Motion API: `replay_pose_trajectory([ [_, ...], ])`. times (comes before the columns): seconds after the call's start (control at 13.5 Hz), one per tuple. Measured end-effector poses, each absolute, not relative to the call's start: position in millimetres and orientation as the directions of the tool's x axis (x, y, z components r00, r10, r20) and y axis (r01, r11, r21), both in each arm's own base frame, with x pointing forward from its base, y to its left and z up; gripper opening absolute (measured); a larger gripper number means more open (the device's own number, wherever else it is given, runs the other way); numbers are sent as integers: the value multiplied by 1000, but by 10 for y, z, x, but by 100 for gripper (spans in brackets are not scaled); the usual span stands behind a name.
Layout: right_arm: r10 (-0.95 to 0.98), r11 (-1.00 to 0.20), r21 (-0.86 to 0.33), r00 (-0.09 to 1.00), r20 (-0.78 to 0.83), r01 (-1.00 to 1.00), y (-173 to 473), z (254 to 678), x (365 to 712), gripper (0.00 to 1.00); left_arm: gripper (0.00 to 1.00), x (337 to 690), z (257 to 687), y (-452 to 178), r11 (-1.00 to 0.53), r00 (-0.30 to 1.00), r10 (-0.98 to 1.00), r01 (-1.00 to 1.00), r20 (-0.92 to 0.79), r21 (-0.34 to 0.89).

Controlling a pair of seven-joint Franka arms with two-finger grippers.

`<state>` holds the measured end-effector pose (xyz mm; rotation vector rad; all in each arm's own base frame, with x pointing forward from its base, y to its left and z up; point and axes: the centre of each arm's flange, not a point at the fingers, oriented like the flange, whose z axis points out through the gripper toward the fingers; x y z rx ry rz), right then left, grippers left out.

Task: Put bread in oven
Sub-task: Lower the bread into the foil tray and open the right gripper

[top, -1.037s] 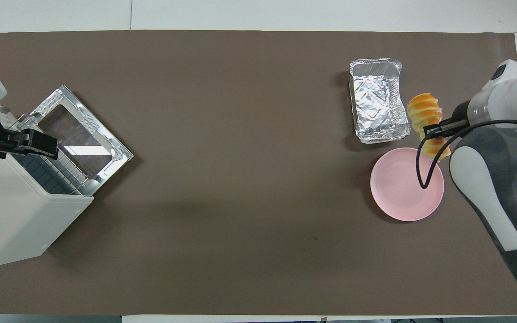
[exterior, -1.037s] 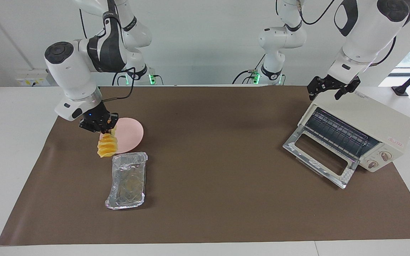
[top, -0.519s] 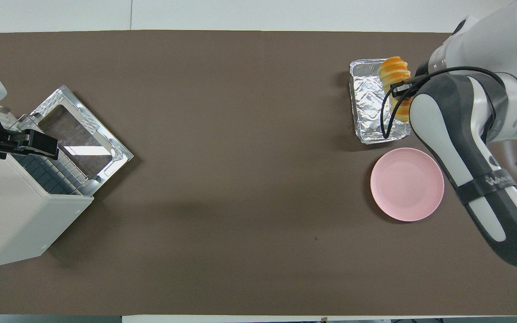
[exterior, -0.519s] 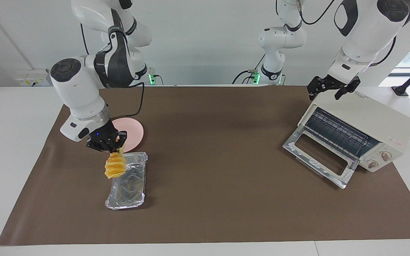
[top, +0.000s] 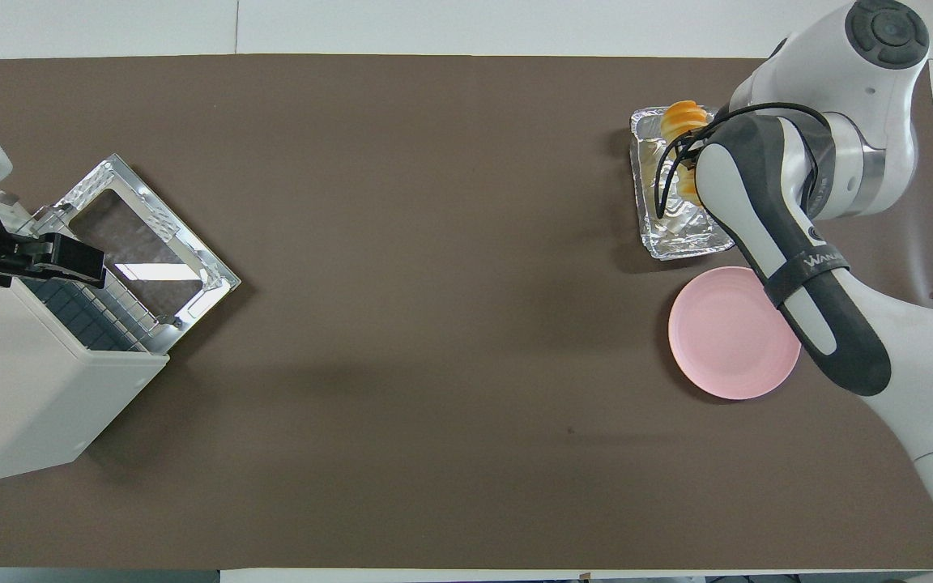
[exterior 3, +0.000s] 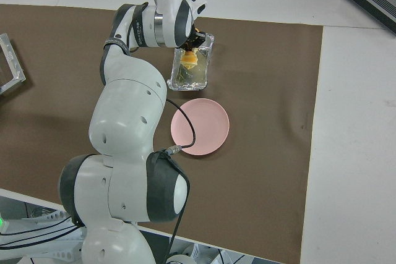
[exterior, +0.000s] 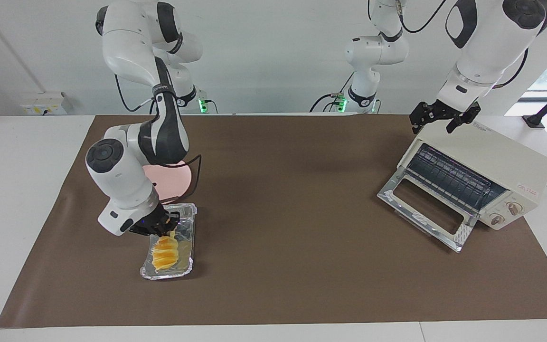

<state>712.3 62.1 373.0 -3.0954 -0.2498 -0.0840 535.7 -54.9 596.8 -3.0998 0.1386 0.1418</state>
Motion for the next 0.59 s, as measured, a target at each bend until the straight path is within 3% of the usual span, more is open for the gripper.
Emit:
replay_pose_trajectory([
  [0.3, 158, -987, -30, 986, 49, 160, 619, 3324, 7007, 10, 100, 5357, 5968, -549, -995, 992, -87, -91, -93, -31],
  [0.52, 156, -987, -29, 987, 37, 157, 601, 3254, 6940, 10, 100, 5357, 5968, -549, -995, 992, -87, -91, -93, -31],
  [0.59, 151, -988, -29, 988, 38, 152, 597, 3271, 6932, 18, 100, 5357, 5968, -549, -995, 992, -87, -91, -93, -31],
])
